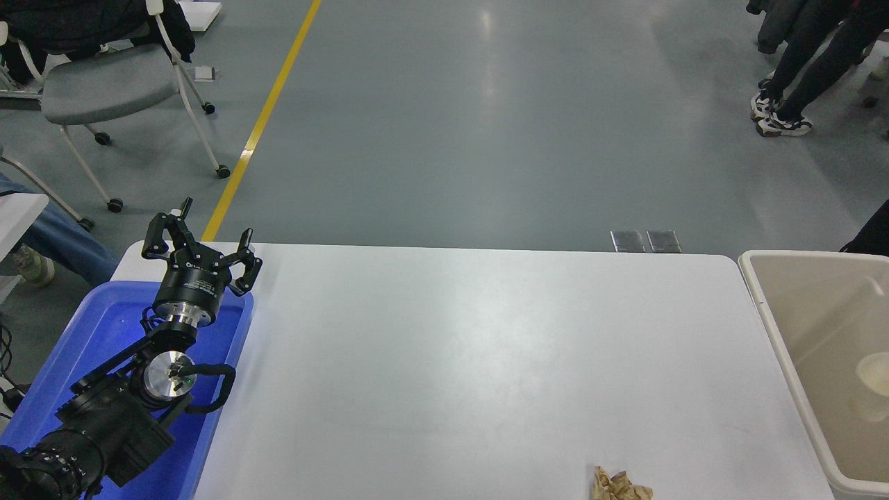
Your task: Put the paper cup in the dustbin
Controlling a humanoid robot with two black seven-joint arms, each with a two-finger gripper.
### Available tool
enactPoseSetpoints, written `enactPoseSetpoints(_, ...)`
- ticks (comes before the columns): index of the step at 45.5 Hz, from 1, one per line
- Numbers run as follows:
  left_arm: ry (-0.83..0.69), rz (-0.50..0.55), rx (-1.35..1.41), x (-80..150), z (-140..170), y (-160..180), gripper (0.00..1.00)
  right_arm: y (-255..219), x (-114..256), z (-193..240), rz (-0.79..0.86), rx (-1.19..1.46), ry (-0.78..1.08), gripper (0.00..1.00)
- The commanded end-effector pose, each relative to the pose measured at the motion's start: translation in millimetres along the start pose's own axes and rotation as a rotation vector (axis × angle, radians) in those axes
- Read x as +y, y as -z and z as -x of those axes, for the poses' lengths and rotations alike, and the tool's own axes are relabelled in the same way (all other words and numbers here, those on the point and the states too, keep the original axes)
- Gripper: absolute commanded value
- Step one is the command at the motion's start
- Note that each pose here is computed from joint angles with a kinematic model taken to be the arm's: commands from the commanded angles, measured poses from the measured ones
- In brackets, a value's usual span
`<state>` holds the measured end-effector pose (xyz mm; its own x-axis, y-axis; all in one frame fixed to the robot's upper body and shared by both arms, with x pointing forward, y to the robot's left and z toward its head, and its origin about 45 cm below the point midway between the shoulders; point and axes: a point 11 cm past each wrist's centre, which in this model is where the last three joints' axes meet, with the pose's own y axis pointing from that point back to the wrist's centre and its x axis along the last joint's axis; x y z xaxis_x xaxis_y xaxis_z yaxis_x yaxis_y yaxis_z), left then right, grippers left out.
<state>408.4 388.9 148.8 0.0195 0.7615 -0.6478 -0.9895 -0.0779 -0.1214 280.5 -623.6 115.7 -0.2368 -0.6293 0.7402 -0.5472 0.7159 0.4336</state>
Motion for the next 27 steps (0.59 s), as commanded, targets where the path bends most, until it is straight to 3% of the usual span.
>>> enactPoseSetpoints(1, 0.0, 0.0, 0.0, 0, 0, 0, 1.0, 2, 0, -1, -0.003, 0.005, -0.011, 0.98)
enactPoseSetpoints(16, 0.0, 0.0, 0.0, 0, 0, 0, 1.0, 16, -1, 3, -0.024, -0.01, -0.001, 0.99)
enactPoseSetpoints(27, 0.0, -0.001, 0.0, 0, 0, 0, 1.0, 29, 1, 11, -0.057, -0.124, 0.306, 0.99)
